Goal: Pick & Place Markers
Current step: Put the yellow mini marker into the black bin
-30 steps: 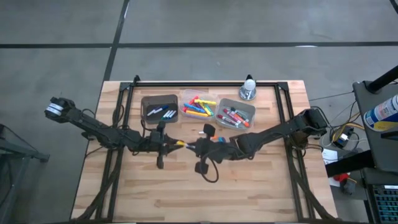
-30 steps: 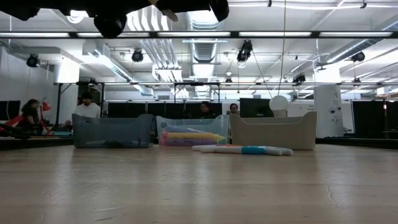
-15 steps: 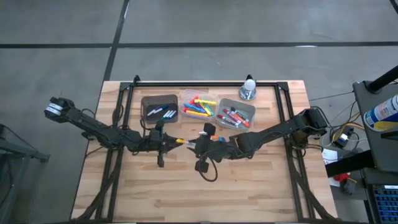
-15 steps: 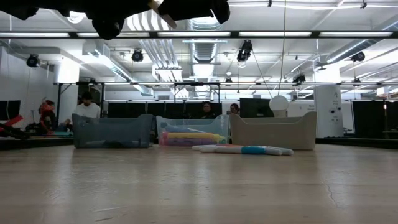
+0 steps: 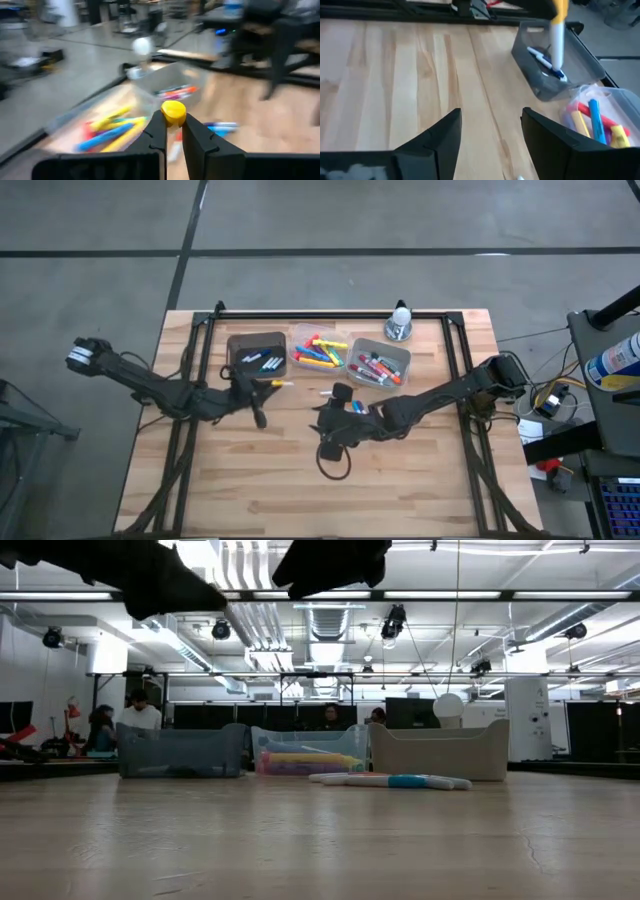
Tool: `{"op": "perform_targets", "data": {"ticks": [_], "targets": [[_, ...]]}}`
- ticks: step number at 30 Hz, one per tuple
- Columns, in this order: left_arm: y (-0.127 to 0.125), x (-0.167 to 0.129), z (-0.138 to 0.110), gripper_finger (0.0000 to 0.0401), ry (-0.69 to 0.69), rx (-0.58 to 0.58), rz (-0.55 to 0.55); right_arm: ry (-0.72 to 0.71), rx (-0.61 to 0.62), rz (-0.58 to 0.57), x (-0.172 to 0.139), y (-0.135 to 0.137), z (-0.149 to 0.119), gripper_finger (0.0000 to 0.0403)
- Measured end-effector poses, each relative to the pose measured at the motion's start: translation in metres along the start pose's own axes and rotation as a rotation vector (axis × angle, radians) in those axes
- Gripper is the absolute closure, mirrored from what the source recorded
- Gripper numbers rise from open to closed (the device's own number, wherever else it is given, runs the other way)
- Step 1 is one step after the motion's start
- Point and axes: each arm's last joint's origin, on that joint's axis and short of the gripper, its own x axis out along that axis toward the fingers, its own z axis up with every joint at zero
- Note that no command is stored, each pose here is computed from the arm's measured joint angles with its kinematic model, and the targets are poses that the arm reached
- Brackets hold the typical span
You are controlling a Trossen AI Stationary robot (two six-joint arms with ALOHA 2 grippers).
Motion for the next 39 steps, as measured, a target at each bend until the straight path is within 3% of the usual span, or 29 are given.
{"op": "perform_targets", "data": {"ticks": [14,19,31,39], "targets": [[0.074,0.011,-0.009,0.0373,0.314,0.016,0.450,0.160,0.041,-0.031,-0.005,0.002,-0.021,0.0223],[0.084,0.024,-0.008,0.0372,0.446,0.003,0.356,0.181,0.048,-0.036,-0.006,0.003,-0.023,0.0228],[0.097,0.046,-0.023,0.0369,0.689,0.101,0.492,0.196,0.043,-0.041,-0.006,0.002,-0.025,0.0230],[0.096,0.052,-0.023,0.0350,0.700,0.100,0.498,0.195,0.046,-0.042,-0.006,0.002,-0.025,0.0230]]}}
